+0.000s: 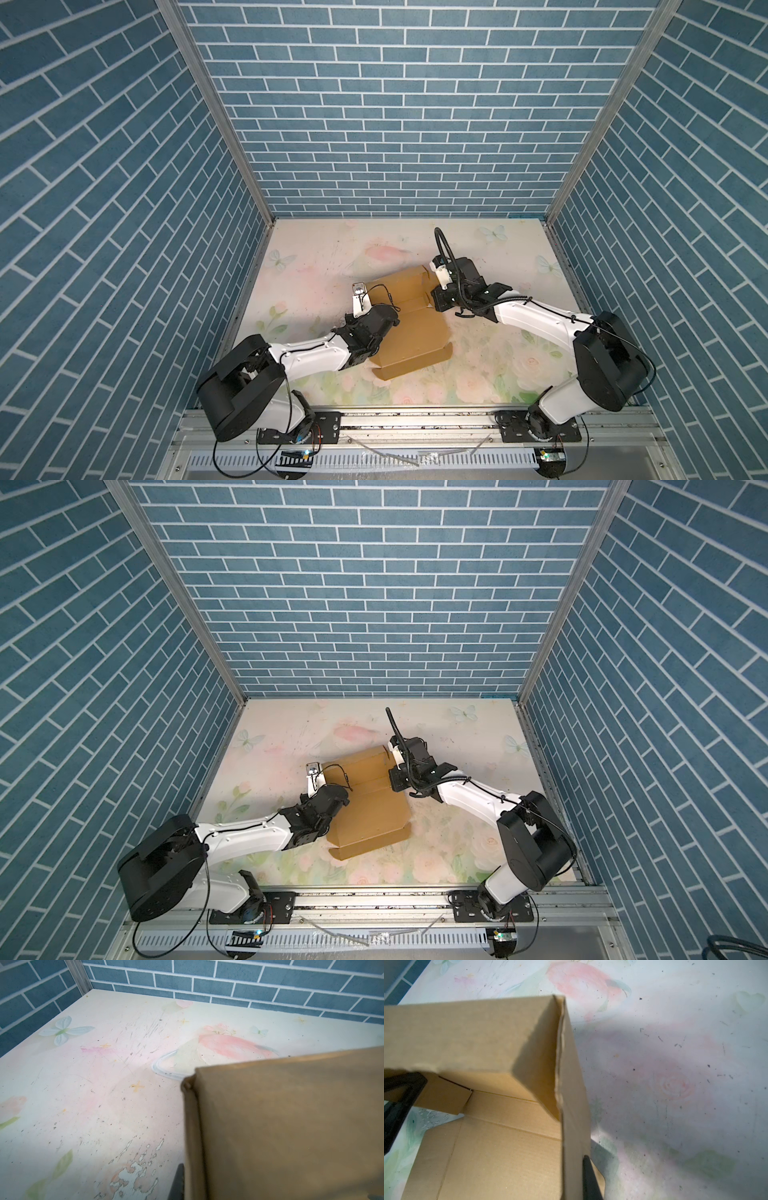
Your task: Fold the paper box
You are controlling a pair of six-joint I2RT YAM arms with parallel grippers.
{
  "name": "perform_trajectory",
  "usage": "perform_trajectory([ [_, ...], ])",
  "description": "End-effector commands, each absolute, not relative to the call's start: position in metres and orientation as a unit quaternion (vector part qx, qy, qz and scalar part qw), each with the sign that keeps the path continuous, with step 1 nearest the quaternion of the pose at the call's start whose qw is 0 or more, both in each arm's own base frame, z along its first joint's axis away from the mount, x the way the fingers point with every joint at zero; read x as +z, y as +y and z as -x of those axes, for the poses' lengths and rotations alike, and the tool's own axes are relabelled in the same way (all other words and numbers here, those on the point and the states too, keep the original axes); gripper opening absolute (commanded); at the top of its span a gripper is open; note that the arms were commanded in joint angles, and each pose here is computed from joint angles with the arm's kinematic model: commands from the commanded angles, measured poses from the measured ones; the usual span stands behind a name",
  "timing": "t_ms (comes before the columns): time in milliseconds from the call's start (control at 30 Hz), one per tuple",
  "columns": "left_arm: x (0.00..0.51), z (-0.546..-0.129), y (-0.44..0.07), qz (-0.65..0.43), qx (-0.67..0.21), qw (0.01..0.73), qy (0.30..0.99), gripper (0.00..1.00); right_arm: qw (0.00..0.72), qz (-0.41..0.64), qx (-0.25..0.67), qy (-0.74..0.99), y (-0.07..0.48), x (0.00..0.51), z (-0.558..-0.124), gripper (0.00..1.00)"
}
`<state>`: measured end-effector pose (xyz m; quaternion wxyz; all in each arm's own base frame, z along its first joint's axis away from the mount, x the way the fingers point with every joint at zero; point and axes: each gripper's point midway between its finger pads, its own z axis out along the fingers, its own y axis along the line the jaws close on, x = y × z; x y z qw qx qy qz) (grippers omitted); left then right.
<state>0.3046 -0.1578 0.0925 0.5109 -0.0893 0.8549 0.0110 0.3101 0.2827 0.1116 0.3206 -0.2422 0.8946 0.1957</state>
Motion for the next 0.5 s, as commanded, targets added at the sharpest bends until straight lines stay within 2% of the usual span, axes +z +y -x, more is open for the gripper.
perform_trajectory([
  [0, 0.097, -0.312, -0.163, 0.091, -0.002, 0.534, 0.840, 0.02, 0.332, 0.232, 0.203, 0.892, 0.284, 0.109, -0.305, 0.05],
  [467, 0.076, -0.306, -0.164, 0.075, 0.004, 0.541, 0.838, 0.01, 0.343, 0.229, 0.188, 0.892, 0.289, 0.084, -0.288, 0.05],
])
